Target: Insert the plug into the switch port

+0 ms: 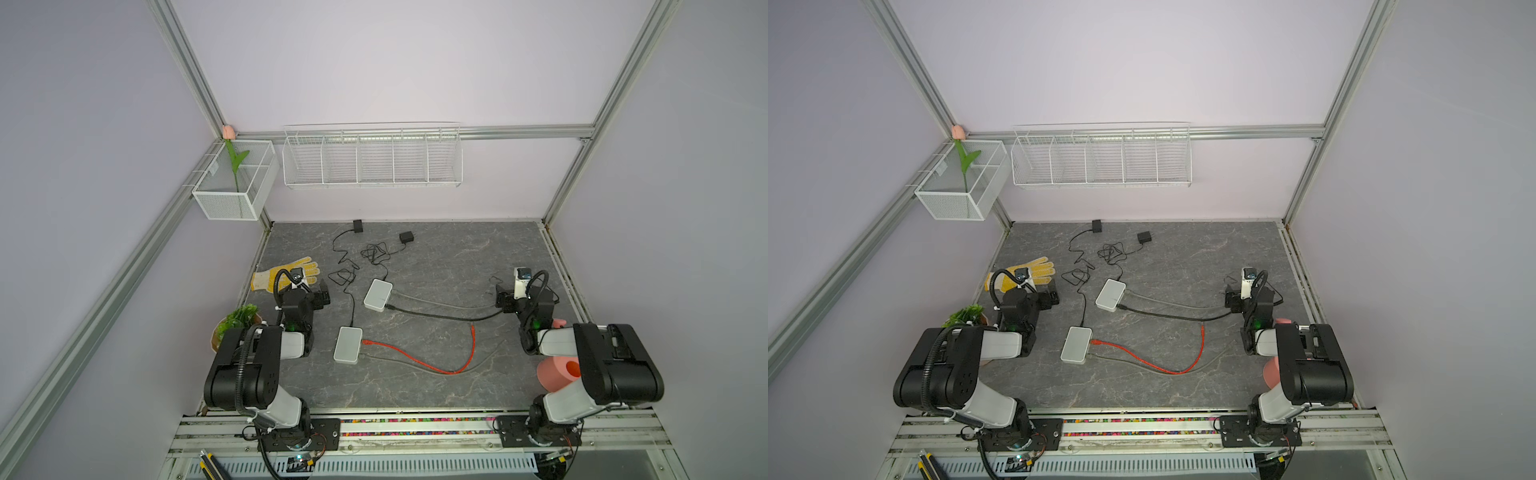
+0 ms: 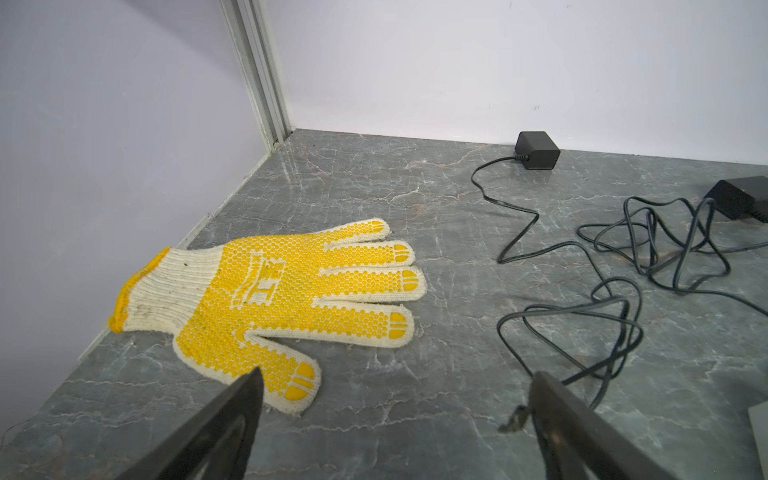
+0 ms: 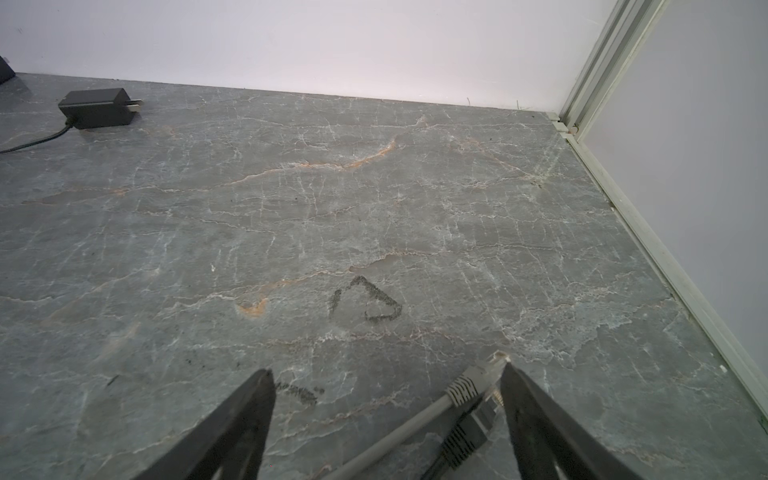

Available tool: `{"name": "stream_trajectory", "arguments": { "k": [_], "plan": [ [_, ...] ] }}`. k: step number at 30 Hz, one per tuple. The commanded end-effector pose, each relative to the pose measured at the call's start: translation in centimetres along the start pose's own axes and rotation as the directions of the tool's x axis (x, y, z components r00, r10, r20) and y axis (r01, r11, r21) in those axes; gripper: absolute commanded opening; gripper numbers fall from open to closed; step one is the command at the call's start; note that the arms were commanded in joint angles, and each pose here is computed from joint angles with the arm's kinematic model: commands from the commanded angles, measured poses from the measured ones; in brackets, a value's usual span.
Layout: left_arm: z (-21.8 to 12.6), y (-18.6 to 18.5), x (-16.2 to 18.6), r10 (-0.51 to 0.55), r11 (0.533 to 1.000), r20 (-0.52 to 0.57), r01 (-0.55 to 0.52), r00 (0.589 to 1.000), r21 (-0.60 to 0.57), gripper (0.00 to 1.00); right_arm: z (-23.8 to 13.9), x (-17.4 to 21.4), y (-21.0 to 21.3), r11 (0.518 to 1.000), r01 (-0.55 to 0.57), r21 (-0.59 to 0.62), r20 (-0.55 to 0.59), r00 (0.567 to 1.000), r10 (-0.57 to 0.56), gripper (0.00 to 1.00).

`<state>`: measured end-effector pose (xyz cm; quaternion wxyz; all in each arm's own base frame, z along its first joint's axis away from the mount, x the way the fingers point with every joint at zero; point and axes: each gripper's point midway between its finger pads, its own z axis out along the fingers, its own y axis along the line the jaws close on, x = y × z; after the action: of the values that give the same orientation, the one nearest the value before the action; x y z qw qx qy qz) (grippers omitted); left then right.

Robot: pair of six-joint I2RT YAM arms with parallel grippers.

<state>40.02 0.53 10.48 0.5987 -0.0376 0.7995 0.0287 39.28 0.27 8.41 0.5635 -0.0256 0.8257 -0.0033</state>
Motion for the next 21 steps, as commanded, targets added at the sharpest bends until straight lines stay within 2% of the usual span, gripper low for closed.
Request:
{"name": "stream_trajectory", "arguments": {
  "k": [1, 21],
  "plan": [
    [0.2, 0.21, -1.04, -0.006, 1.0, 0.026, 0.006, 1.0, -0.008, 0.99, -0.1, -0.85, -0.06, 1.0, -0.005, -0.003, 0.022, 1.0, 0.005, 0.88],
    [0.26, 0.38, -1.07, -0.021, 1.0, 0.024, 0.021, 0.999, -0.004, 0.99, -0.09, -0.91, -0.08, 1.0, -0.004, -0.002, 0.023, 1.0, 0.004, 0.89]
  ]
}}
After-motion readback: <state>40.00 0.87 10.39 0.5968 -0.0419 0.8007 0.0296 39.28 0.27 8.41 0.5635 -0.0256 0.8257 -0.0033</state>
